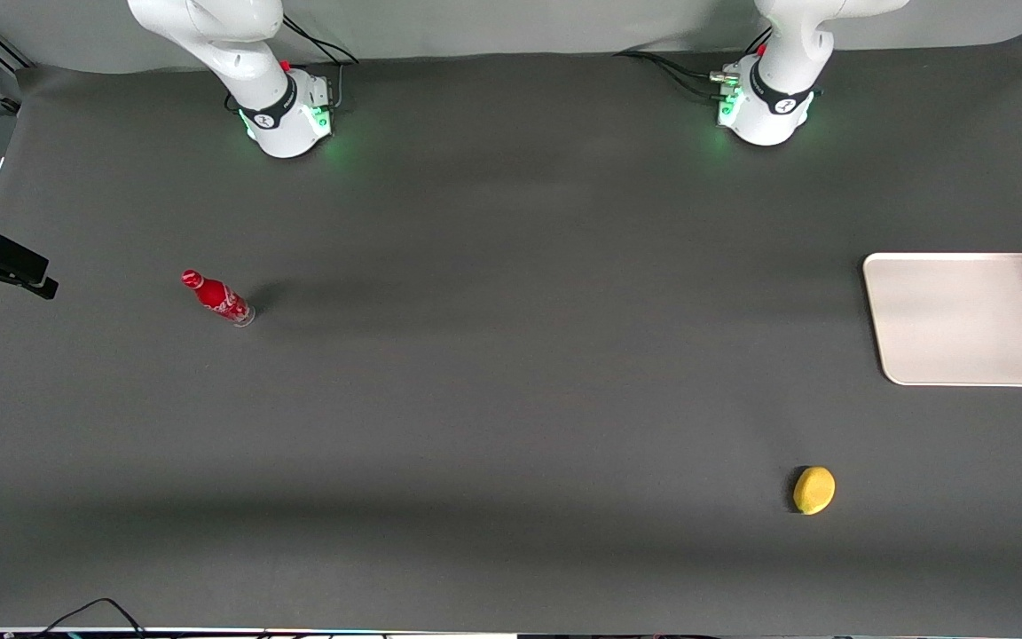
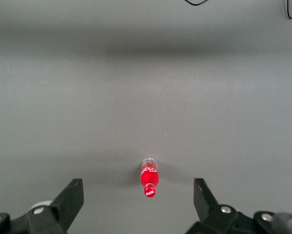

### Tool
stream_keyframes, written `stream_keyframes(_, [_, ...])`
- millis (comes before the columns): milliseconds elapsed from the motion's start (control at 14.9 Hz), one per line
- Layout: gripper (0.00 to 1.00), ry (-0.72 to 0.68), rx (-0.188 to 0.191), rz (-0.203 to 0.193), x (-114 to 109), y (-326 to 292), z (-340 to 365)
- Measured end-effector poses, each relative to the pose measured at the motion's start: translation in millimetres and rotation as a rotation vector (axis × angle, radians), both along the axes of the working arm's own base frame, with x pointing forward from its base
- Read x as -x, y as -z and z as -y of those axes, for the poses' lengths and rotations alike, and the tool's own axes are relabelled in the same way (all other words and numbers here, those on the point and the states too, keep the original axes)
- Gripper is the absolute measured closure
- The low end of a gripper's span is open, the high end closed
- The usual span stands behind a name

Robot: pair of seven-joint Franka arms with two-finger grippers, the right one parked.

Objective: Place red cookie box on tray

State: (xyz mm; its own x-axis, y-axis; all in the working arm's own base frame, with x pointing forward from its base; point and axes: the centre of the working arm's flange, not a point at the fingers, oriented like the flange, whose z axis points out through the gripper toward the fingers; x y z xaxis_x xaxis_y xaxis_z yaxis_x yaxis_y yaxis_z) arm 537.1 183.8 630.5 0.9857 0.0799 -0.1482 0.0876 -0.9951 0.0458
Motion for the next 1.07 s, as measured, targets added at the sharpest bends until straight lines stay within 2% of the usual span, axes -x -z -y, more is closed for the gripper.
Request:
stream_keyframes(201, [0.00,0.000,-0.030,-0.017,17,-33,125])
stream_keyframes(269, [0.00,0.010,-0.039,-0.025,22,-27,156])
stream_keyframes(403, [0.00,0.021,-0.052,-0.012,29,-2,192])
stream_keyframes(537, [0.00,0.022,-0.055,0.002,40,22,196])
stream_keyframes(739, [0.00,0.023,-0.055,0.036,50,14,193])
stream_keyframes(1075, [0.00,0.059,-0.050,0.070,49,-1,193])
